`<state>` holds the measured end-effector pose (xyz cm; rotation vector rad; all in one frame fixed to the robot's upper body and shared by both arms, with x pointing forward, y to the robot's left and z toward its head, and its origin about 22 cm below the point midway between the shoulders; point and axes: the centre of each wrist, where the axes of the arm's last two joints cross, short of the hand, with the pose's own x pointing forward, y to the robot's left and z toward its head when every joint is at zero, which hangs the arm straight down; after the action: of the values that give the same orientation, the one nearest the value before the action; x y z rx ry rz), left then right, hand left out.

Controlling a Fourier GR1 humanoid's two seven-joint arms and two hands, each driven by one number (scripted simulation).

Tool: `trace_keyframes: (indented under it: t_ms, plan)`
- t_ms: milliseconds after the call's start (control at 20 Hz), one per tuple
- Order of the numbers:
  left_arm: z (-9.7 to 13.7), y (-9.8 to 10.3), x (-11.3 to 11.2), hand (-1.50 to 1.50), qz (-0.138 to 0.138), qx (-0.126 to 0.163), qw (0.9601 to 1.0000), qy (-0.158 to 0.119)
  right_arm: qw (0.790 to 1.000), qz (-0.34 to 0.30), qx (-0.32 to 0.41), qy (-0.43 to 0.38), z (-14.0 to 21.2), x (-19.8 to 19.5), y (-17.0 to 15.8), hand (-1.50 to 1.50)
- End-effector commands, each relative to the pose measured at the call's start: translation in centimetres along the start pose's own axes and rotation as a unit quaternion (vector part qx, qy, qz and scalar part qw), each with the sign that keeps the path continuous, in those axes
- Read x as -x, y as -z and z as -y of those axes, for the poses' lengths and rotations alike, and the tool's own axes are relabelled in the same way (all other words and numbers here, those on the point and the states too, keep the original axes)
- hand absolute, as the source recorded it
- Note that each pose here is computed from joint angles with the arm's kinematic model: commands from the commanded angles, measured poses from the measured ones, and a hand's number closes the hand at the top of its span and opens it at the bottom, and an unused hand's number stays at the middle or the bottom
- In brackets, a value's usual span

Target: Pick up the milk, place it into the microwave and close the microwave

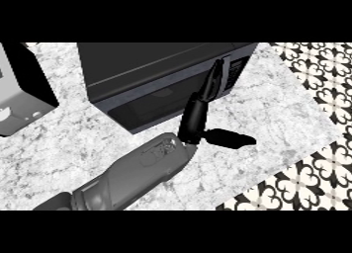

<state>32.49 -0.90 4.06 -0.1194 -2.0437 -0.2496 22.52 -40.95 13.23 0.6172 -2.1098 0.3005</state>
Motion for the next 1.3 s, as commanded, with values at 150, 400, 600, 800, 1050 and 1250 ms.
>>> trace_keyframes:
  t_ms: [150,400,600,800,1050,1250]
  plan:
    - [-0.4,1.5,0.0,-1.50,-0.012,-0.020,0.9997,0.006,1.000,0.002,-0.019,0.006,0.2,-0.4,0.6,-1.50]
    - [-0.3,1.7,-0.1,-1.50,-0.001,-0.016,0.9999,0.007,1.000,0.002,-0.020,0.010,0.4,-0.7,1.0,-1.50]
    - [-0.7,1.5,0.6,1.50,-0.051,-0.007,0.9985,-0.016,1.000,0.002,-0.019,0.016,0.4,-0.6,0.9,-1.50]
    - [-3.6,1.9,2.7,-1.50,-0.036,-0.027,0.9939,0.101,1.000,0.002,-0.018,0.013,0.7,-1.1,0.8,-1.50]
    - [-6.5,3.0,3.4,-1.50,-0.038,-0.067,0.9825,0.170,1.000,-0.001,-0.010,0.010,0.9,-1.4,0.6,-1.50]
    - [-5.7,3.5,3.0,-1.50,-0.036,-0.060,0.9824,0.173,1.000,-0.002,-0.009,0.004,1.1,-1.8,0.5,-1.50]
